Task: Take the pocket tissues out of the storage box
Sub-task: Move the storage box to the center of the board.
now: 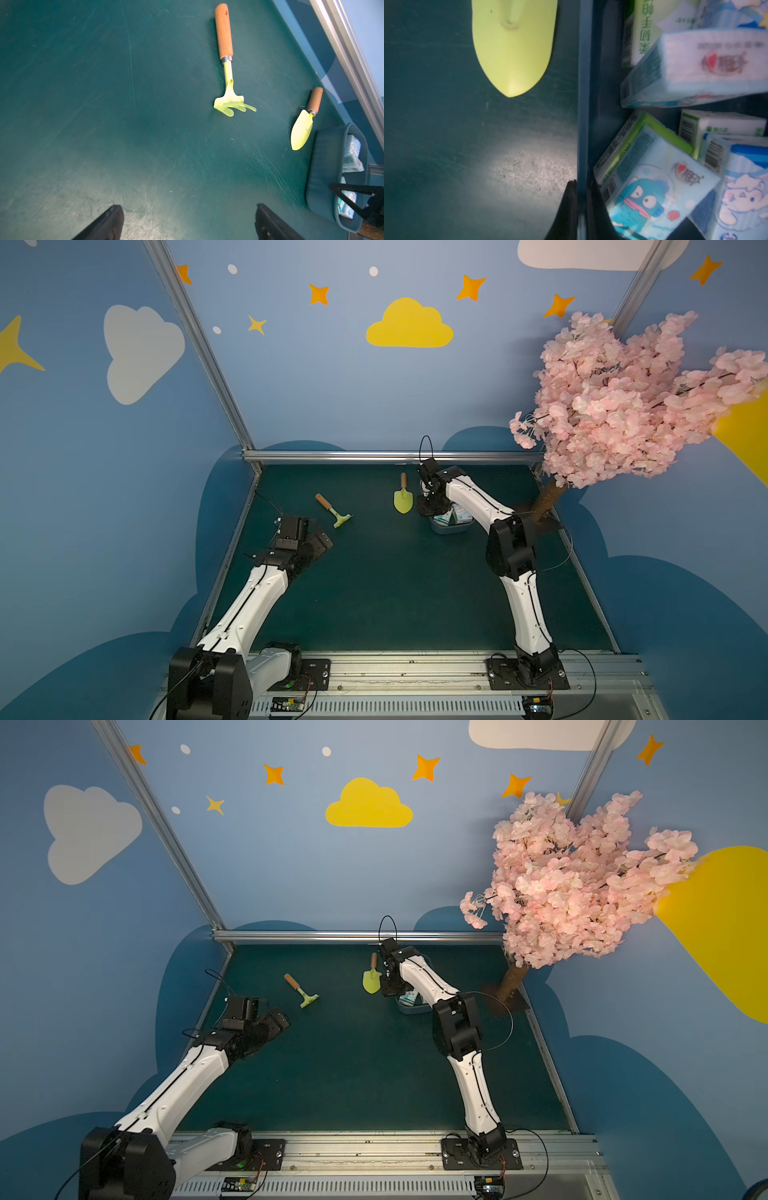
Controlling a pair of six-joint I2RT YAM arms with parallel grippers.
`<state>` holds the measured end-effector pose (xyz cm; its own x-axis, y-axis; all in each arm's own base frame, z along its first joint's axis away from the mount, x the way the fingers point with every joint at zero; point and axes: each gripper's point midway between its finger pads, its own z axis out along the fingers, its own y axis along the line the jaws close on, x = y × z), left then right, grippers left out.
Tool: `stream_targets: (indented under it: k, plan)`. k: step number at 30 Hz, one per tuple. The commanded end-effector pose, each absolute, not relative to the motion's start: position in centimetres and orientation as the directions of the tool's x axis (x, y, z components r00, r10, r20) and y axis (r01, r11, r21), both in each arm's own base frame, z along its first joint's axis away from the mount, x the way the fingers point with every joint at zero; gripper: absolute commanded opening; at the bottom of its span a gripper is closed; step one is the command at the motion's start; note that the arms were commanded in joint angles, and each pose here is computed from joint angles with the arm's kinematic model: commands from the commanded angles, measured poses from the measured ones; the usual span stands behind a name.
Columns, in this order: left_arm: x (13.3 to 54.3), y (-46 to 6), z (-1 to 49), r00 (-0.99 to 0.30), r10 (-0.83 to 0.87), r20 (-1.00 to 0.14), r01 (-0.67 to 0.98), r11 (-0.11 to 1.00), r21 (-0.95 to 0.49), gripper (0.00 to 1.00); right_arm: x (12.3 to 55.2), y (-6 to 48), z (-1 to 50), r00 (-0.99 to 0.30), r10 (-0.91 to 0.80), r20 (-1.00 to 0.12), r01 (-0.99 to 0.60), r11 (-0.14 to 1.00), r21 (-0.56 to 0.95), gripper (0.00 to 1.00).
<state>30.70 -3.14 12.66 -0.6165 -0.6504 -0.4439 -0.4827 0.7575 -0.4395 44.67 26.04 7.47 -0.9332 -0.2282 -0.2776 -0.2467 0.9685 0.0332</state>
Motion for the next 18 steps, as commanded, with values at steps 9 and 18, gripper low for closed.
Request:
stream_targets:
  k: [9, 18]
  plan:
    - [30.7, -2.7, 14.2, -0.605, -0.617, -0.503, -0.447, 0.786, -0.427, 1.00, 35.8, 30.6, 9.6, -0.960, -0.189, -0.205, -0.208, 0.975, 0.074, 0.03]
    - [30.5, -2.9, 13.9, -0.621, -0.610, -0.491, -0.436, 0.790, -0.430, 1.00, 32.3, 34.7, 9.6, -0.968, -0.160, -0.194, -0.183, 0.977, 0.108, 0.03]
